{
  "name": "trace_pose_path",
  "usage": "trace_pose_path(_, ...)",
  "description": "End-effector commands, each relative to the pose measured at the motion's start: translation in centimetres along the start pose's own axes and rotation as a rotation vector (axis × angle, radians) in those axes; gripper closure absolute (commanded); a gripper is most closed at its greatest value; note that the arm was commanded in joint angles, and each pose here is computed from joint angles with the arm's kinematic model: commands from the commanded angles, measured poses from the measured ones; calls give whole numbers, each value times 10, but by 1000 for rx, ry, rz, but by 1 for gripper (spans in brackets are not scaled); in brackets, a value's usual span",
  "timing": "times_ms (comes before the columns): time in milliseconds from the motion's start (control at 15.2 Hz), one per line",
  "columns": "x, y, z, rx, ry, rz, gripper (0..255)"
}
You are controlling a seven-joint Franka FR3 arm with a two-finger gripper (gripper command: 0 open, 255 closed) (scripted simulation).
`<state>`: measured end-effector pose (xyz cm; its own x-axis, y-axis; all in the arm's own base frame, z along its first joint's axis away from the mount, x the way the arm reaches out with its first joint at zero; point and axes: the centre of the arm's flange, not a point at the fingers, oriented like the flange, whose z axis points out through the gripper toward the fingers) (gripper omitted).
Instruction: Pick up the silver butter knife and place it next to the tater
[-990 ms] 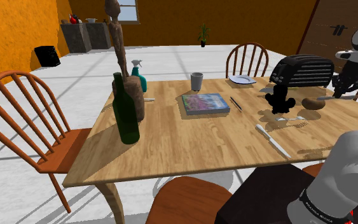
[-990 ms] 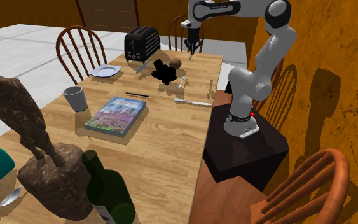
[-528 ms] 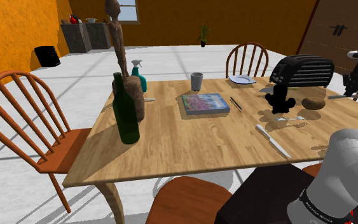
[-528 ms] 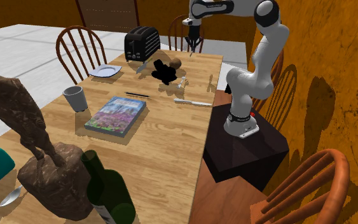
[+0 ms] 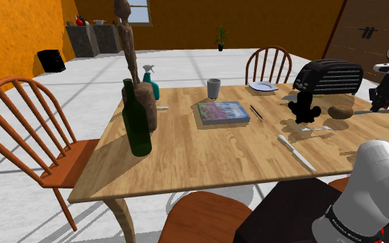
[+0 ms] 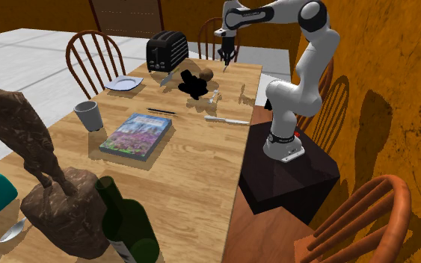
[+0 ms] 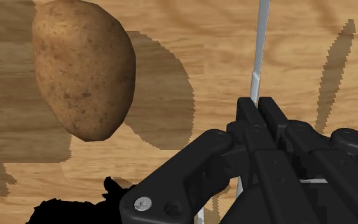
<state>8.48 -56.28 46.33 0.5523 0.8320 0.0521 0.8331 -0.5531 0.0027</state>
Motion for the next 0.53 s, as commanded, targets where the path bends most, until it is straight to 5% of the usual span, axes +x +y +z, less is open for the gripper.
trace_pose_path(0,0,0,10,0,0,0,255)
trace_pose_path(462,-2,0,47,0,0,0,255)
